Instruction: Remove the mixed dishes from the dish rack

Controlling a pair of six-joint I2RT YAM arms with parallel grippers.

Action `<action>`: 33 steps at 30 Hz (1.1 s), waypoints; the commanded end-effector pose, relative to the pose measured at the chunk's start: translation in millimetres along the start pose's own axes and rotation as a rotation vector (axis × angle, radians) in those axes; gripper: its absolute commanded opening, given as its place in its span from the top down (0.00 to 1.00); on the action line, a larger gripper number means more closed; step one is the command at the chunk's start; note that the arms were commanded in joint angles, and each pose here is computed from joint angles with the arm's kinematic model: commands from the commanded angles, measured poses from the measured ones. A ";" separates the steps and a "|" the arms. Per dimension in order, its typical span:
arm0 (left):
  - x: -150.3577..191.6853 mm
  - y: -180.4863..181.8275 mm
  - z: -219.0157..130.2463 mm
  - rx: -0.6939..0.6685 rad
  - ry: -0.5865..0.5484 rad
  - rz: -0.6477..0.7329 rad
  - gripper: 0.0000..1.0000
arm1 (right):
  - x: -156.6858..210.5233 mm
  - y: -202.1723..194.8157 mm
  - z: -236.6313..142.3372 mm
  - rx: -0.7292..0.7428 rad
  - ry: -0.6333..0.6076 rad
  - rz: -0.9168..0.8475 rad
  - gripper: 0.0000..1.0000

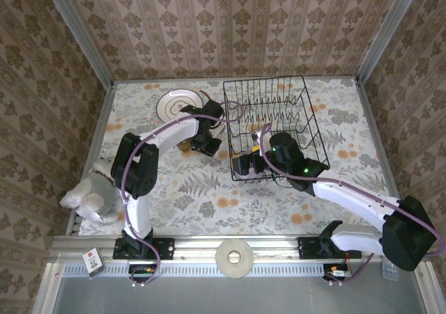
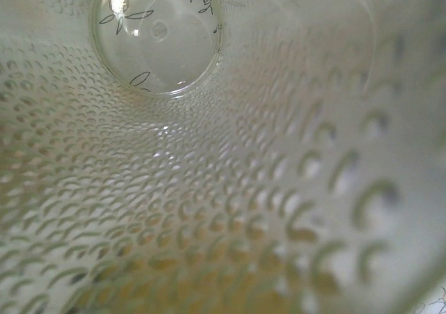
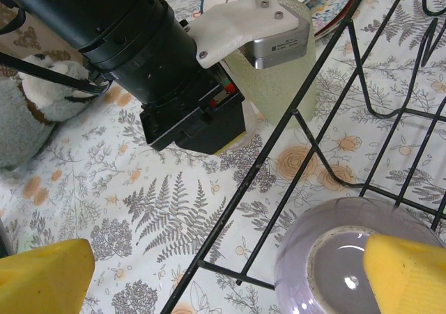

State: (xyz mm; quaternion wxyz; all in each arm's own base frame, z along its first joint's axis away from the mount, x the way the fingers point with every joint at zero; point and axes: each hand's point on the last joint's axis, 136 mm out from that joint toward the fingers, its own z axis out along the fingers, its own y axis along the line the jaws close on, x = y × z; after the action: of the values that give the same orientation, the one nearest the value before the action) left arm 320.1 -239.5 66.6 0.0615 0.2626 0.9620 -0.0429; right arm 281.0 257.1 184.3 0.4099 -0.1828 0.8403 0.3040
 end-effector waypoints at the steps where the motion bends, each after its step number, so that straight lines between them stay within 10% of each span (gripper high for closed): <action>1: 7.1 6.9 4.4 -0.020 0.040 0.006 0.86 | -11.3 3.9 0.4 0.002 -0.021 -0.025 0.00; 33: -0.4 -0.4 -79.0 -0.024 -0.130 0.028 0.53 | -10.6 5.1 1.1 0.003 -0.019 -0.033 0.00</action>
State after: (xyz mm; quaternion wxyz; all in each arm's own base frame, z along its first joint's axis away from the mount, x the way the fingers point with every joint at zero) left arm 316.2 -233.9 115.5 0.1044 0.2646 0.9574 -0.0491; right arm 281.2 259.0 178.1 0.4029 -0.1845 0.8443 0.3012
